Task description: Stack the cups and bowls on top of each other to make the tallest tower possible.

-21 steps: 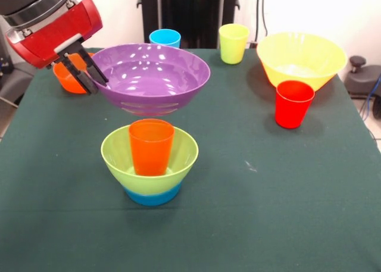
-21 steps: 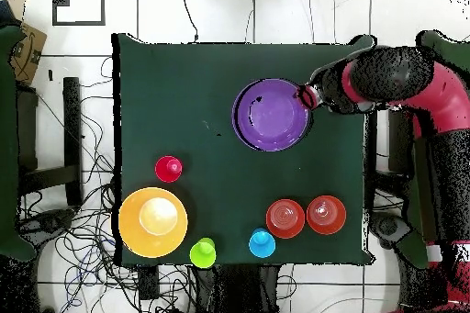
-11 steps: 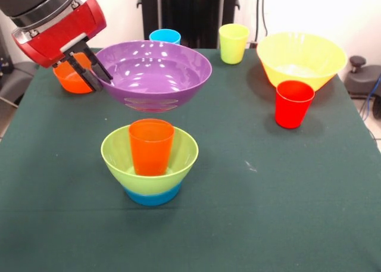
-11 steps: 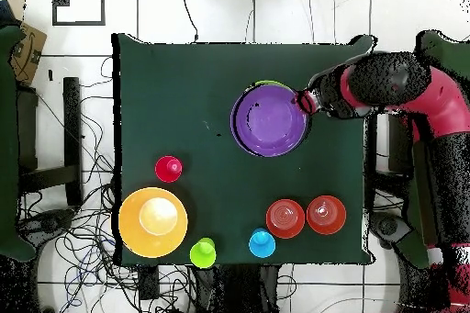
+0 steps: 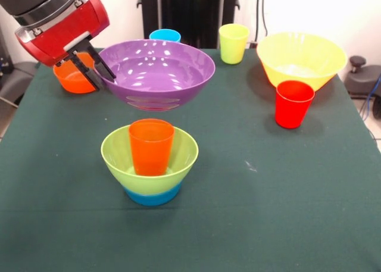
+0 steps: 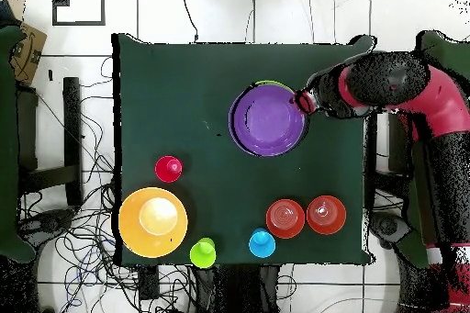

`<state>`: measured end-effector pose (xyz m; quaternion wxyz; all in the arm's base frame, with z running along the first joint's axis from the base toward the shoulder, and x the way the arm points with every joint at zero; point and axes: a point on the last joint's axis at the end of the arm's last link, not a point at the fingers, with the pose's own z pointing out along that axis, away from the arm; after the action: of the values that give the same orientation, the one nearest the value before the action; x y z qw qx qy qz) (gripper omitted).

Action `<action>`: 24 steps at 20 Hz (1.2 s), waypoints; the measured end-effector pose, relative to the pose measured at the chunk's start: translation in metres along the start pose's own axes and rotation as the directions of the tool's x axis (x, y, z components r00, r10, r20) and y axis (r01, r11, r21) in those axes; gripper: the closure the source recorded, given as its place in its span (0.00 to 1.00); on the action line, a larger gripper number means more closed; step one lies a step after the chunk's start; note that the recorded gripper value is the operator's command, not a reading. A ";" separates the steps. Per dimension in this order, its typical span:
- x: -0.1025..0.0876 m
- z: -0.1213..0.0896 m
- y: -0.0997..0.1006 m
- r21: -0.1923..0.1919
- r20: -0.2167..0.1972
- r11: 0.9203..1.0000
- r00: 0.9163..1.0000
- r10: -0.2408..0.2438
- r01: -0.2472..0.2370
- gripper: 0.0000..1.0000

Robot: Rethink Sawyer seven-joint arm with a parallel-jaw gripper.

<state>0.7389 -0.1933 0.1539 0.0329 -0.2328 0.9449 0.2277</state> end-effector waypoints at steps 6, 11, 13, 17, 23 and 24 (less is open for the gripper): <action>-0.004 -0.001 0.003 -0.002 0.006 1.000 1.000 -0.008 0.008 1.00; -0.007 -0.002 0.005 -0.003 0.010 1.000 1.000 -0.014 0.014 1.00; -0.008 -0.002 0.006 -0.002 0.011 1.000 1.000 -0.018 0.018 1.00; -0.011 -0.002 0.008 -0.001 0.014 1.000 1.000 -0.025 0.025 1.00; -0.013 -0.001 0.009 0.003 0.013 0.999 0.999 -0.034 0.034 1.00; -0.013 -0.001 0.009 0.006 0.012 0.999 0.999 -0.035 0.035 1.00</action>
<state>0.7461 -0.1813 0.1603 0.0432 -0.2480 0.9411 0.2260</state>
